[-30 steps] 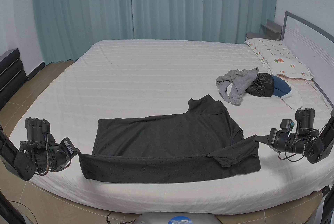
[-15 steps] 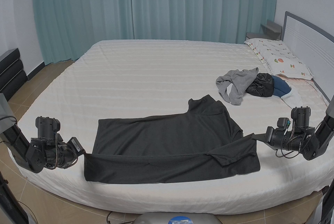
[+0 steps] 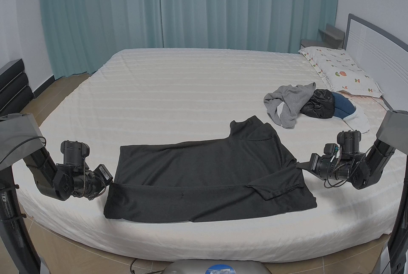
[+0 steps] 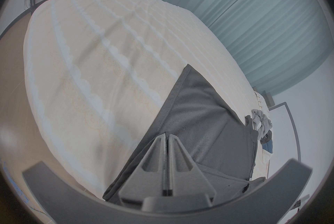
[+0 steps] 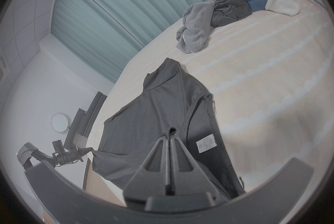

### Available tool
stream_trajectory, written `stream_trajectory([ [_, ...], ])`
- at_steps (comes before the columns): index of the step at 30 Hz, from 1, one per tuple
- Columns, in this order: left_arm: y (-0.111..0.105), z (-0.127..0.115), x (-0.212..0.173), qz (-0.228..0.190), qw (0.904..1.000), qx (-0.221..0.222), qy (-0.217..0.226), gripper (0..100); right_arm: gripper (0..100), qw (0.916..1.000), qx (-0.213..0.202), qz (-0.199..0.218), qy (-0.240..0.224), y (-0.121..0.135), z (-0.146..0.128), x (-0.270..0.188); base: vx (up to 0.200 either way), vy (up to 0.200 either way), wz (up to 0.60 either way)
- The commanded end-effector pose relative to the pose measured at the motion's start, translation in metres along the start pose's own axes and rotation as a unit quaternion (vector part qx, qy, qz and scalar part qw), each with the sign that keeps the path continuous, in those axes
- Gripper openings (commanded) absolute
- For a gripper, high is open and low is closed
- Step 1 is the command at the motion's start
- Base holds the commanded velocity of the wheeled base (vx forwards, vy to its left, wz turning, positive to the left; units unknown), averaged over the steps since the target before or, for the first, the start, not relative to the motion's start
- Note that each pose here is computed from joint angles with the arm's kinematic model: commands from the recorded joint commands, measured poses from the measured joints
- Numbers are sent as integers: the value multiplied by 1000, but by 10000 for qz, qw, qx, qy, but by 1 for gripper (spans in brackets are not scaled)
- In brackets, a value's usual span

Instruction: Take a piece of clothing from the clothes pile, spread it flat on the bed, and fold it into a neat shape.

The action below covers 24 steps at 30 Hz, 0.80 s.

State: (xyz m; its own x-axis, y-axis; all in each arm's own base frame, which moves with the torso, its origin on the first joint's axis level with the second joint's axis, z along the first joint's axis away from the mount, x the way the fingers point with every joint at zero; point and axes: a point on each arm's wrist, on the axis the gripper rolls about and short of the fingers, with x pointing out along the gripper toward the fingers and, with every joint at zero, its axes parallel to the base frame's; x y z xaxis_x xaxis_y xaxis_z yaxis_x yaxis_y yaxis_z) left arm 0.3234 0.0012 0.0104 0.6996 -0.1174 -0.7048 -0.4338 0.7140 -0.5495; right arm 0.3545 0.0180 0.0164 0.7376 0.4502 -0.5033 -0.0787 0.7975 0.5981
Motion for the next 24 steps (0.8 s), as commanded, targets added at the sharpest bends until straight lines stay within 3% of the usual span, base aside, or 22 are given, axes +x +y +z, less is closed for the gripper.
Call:
stream_trajectory([
  [1, -1, 1, -2, -5, 10000, -23, -39, 0, 0, 9999, 50, -36, 99, -8, -5, 10, 0, 0, 0],
  [10, -13, 8, -41, -177, 9996, -2, -225, 0, 0, 10000, 43, 1, 42, -5, -3, 9, 0, 0, 0],
  [24, -1, 5, -9, 97, 9999, -68, 14, 0, 0, 10000, 35, 37, 25, -8, -2, 22, 0, 0, 0],
])
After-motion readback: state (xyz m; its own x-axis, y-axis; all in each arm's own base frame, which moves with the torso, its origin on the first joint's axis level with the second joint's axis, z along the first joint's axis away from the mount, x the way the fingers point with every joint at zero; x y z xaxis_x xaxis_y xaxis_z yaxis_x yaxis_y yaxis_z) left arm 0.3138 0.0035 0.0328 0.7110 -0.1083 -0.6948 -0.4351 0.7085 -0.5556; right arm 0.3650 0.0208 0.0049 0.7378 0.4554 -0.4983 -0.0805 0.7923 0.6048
